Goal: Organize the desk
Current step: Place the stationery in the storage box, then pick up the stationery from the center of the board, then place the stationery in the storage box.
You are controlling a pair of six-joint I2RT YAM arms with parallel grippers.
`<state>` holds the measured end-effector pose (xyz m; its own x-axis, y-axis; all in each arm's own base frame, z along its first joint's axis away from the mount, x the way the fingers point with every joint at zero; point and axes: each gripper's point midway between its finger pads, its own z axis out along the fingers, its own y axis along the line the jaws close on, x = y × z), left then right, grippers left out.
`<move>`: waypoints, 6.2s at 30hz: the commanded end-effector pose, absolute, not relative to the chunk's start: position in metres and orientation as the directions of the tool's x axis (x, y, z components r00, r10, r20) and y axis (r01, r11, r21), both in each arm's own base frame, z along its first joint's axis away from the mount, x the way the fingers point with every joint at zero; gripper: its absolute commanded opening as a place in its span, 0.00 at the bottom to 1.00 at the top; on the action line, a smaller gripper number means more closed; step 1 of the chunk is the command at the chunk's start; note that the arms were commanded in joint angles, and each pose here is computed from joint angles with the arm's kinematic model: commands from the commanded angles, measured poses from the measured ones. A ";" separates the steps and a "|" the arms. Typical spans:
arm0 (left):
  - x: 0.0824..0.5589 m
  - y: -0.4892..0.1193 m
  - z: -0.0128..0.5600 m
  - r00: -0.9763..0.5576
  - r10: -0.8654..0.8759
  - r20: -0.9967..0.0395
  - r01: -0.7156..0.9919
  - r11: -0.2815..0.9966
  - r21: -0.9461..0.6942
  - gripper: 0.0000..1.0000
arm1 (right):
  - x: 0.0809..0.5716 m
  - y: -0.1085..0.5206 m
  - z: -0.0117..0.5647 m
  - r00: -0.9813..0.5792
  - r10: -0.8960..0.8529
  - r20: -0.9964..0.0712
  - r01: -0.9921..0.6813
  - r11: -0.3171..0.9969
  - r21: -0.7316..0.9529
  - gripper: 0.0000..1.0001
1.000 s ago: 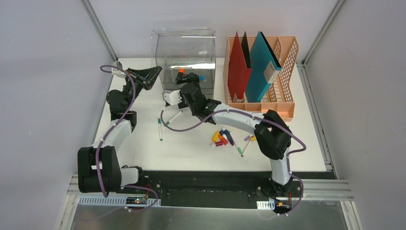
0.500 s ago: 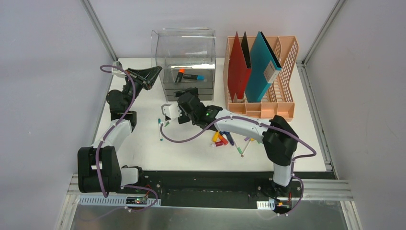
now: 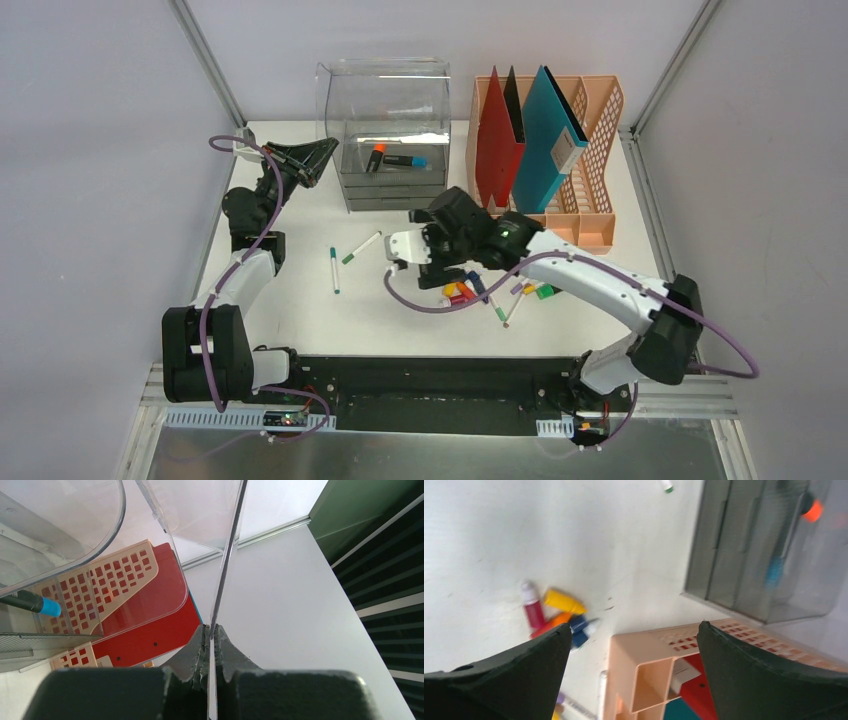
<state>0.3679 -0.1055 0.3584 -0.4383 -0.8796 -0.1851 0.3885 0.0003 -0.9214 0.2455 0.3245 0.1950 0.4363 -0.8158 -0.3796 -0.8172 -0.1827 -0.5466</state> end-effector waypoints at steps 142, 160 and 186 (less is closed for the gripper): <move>0.370 -0.099 0.370 -0.415 -0.893 -0.175 0.457 -0.038 -0.889 0.00 | 0.203 0.078 0.111 0.097 -0.953 -0.288 -0.994 -0.079 -0.073 0.00; 0.369 -0.100 0.368 -0.422 -0.892 -0.164 0.449 -0.048 -0.892 0.00 | 0.274 0.249 0.153 0.352 -0.936 -0.026 -0.875 -0.319 -0.365 0.00; 0.368 -0.100 0.370 -0.426 -0.891 -0.157 0.446 -0.057 -0.893 0.00 | 0.403 0.393 0.245 0.433 -0.901 -0.016 -0.408 -0.180 -0.895 0.00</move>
<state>0.3709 -0.1052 0.3529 -0.4565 -0.8777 -0.1459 0.3924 -0.0515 -0.9183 0.3722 0.3768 0.1919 0.4627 -0.8859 0.0318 -0.5479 -0.3140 -0.7754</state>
